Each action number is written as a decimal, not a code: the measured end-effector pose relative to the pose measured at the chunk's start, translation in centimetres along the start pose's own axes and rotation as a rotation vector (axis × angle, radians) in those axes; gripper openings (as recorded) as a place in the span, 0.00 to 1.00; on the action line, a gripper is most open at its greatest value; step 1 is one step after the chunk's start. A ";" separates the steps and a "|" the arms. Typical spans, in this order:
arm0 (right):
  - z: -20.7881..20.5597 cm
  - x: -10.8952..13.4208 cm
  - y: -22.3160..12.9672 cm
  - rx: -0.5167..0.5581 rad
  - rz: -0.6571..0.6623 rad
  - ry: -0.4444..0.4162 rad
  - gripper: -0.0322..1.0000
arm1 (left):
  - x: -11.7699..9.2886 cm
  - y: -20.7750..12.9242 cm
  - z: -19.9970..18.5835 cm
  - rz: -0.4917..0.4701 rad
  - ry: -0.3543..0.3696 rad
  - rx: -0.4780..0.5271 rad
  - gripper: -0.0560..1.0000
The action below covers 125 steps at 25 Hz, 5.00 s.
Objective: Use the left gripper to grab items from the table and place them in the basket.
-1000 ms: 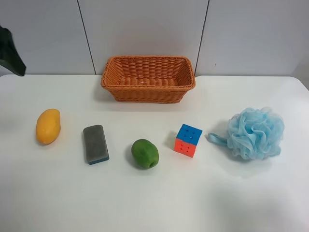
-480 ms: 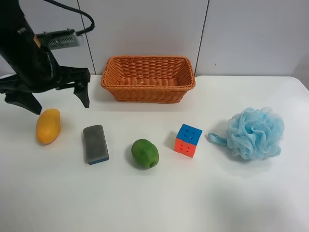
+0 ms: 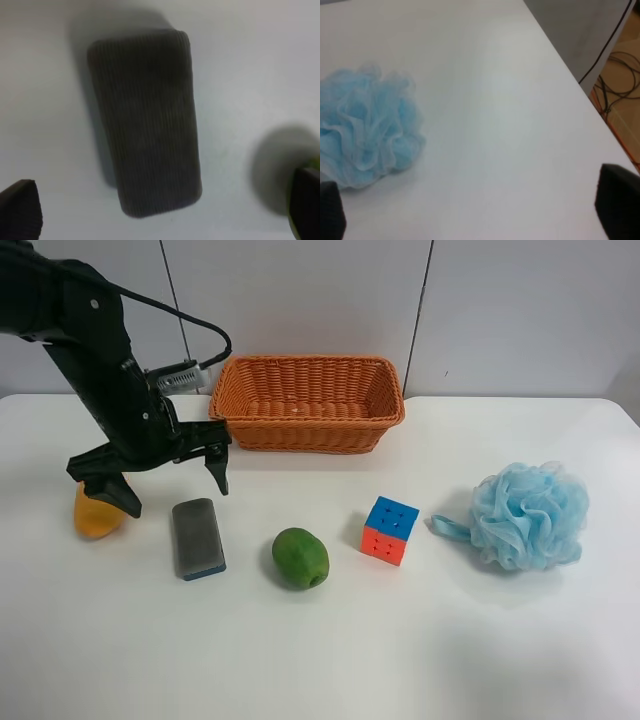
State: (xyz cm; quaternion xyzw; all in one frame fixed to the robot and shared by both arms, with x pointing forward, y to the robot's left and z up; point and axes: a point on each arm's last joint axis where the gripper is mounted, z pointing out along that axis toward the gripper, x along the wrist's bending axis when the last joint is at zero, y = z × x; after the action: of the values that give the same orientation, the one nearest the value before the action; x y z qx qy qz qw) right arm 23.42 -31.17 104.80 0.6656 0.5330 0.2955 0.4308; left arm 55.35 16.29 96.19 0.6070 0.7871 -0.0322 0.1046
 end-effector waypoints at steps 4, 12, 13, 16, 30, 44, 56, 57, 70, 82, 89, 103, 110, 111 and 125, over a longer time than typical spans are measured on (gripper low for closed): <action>0.0 0.0 0.0 0.000 0.000 0.000 0.99 | 0.0 0.1 2.0 -0.007 0.012 0.041 0.99; 0.0 0.0 0.0 0.000 0.000 0.000 0.99 | -0.2 0.5 5.2 -0.018 -0.010 0.066 0.99; 0.0 0.0 0.0 0.000 0.000 0.000 0.99 | -0.1 0.6 5.6 -0.019 -0.008 0.068 0.99; 0.0 0.0 0.0 0.000 0.000 0.000 0.99 | 0.0 0.5 6.6 -0.028 0.000 0.085 0.99; 0.0 0.0 0.0 0.000 0.000 0.000 0.99 | 0.2 0.6 7.5 -0.017 0.021 0.094 0.78; 0.0 0.0 0.0 0.000 0.000 0.000 0.99 | 0.2 0.6 7.2 -0.004 0.036 0.113 0.56; 0.0 0.0 0.0 0.000 0.000 0.000 0.99 | -2.4 2.7 -2.8 0.106 -0.009 -0.015 0.56; 0.0 0.0 0.0 0.000 0.000 0.000 0.99 | -2.7 2.9 -3.5 0.114 -0.015 -0.021 0.56; 0.0 0.0 0.0 0.000 0.000 0.000 0.99 | -7.5 8.2 -9.1 0.237 -0.126 -0.224 0.56; 0.0 0.0 0.0 0.000 0.000 0.000 0.99 | -11.5 13.6 -6.0 0.396 -0.207 -0.349 0.56; 0.0 0.0 0.0 0.000 0.000 0.000 0.99 | -12.2 15.3 -1.8 0.452 -0.226 -0.434 0.56; 0.0 0.0 0.0 0.000 0.000 0.000 0.99 | -12.1 15.8 5.6 0.424 -0.237 -0.357 0.56; 0.0 0.0 0.0 0.000 0.000 0.000 0.99 | -12.1 15.8 5.8 0.419 -0.245 -0.352 0.82; 0.0 0.0 0.0 0.000 0.000 0.000 0.99 | -12.1 15.8 5.8 0.419 -0.244 -0.351 0.88; 0.0 0.0 0.0 0.000 0.000 0.000 0.99 | -11.8 13.9 -4.7 0.499 -0.192 -0.367 0.99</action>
State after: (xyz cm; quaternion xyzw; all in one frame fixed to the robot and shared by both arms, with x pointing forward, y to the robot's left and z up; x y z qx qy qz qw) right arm 23.42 -31.17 104.80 0.6656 0.5330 0.2955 0.4308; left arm 70.99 9.56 104.25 0.7464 0.5933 0.0799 0.2906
